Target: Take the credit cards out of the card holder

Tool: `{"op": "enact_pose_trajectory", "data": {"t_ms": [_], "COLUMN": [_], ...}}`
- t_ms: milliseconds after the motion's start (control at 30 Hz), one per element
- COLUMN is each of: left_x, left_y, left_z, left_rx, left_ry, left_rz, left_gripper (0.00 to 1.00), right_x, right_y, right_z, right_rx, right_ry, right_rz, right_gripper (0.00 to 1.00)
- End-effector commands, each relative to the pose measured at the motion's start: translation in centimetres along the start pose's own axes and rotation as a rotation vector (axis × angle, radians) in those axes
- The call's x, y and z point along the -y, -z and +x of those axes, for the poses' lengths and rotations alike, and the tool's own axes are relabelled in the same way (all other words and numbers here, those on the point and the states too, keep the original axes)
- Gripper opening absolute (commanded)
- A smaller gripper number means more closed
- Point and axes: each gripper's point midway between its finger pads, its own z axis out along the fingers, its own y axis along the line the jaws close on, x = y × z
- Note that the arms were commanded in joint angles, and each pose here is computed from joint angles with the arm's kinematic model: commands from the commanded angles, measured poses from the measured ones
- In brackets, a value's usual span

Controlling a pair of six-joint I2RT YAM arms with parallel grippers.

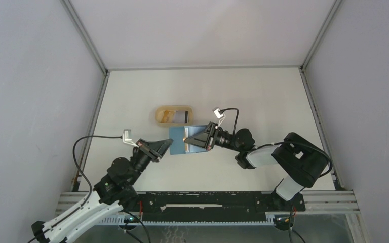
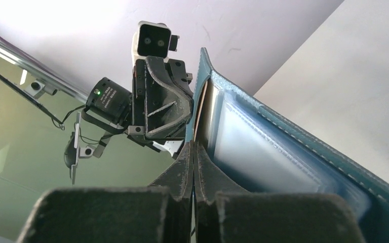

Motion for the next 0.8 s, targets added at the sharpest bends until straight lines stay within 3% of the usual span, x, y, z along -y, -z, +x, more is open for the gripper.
{"op": "enact_pose_trajectory", "data": {"t_ms": [0, 767], "left_x": [-1.4, -4.3], "left_y": [0.5, 2.8], "left_z": [1.6, -1.7], "left_rx": [-0.062, 0.065], "left_ry": [-0.008, -0.064], "left_rz": [-0.022, -0.173], "left_gripper": [0.0, 0.0], "right_x": [-3.4, 1.4], "right_y": [-1.0, 2.6], "right_z": [-1.9, -1.6], "right_rx": [0.04, -0.029], "right_ry": [0.061, 0.014], "right_rz": [-0.126, 0.146], "right_gripper": [0.0, 0.0]}}
